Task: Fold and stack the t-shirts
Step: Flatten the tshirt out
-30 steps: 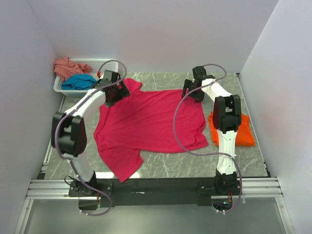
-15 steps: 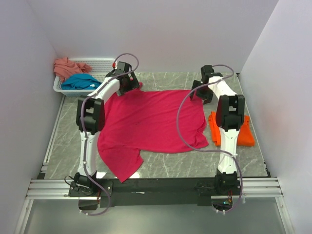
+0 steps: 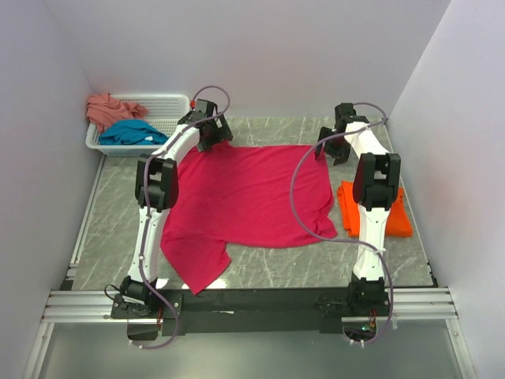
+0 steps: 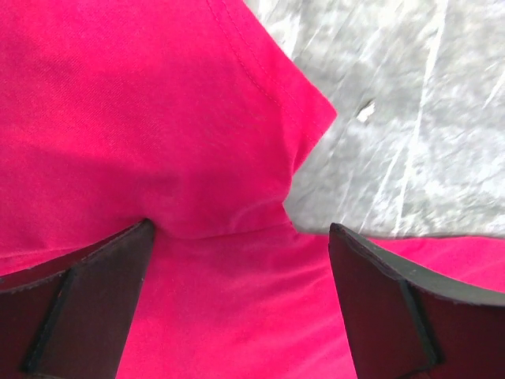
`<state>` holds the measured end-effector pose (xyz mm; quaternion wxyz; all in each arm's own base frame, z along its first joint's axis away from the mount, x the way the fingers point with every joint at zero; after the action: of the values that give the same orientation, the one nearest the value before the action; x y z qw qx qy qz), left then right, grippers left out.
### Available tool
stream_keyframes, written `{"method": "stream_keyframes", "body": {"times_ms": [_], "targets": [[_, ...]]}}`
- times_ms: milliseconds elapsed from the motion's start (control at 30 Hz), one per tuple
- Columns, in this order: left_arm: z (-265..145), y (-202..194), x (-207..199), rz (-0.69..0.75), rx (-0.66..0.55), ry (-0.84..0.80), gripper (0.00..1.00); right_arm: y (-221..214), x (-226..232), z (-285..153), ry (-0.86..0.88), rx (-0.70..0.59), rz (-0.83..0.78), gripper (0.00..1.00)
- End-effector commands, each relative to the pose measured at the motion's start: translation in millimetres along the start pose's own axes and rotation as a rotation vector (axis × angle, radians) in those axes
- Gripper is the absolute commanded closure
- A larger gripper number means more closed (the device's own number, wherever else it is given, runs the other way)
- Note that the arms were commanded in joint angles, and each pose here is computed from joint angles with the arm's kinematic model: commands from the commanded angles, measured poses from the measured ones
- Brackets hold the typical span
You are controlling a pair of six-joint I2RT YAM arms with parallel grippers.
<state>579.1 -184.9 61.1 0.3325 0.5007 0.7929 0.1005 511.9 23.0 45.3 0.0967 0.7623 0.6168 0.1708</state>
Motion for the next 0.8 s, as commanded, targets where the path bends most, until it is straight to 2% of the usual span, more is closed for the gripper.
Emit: {"method": "stream_keyframes", "body": {"times_ms": [0, 133, 233, 267, 367, 433, 467, 567, 767], "targets": [[19, -11, 4, -0.006, 0.043, -0.006, 0.01, 15, 12, -7, 0.038, -0.054, -0.059, 0.23], [18, -9, 4, -0.007, 0.023, -0.009, 0.01, 16, 13, 2, 0.011, -0.025, -0.102, 0.36], [17, -7, 5, -0.008, 0.02, -0.008, 0.01, 7, 11, 12, -0.041, 0.023, -0.128, 0.56], [16, -7, 5, -0.007, 0.018, -0.006, 0.01, 6, 11, 13, -0.044, 0.026, -0.131, 0.67], [16, -5, 4, -0.002, 0.014, -0.01, 0.01, 9, 6, 12, -0.074, 0.012, -0.135, 0.81], [15, -3, 2, -0.002, 0.011, -0.016, 0.01, 14, 3, 9, -0.083, 0.002, -0.143, 0.85], [15, -4, -1, -0.002, 0.016, -0.029, 0.01, 18, -1, 7, -0.105, -0.01, -0.148, 0.91], [15, -3, -8, -0.004, 0.014, -0.068, 0.01, 28, -11, 6, -0.141, -0.045, -0.171, 1.0], [21, 3, -23, -0.016, -0.006, -0.151, 0.01, 53, -26, 11, -0.163, -0.116, -0.2, 1.0]]}}
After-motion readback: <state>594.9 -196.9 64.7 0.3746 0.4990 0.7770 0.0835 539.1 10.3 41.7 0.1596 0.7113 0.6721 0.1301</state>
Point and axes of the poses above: each gripper's point midway between its finger pads, its own z axis out along the fingers, its own x axis along the line the jaws close on, y = z × x, the point moved 2 cm from there along -z, back along the fingers, and after that the axes turned 4 degrees about -z, right-handed, at the moved point
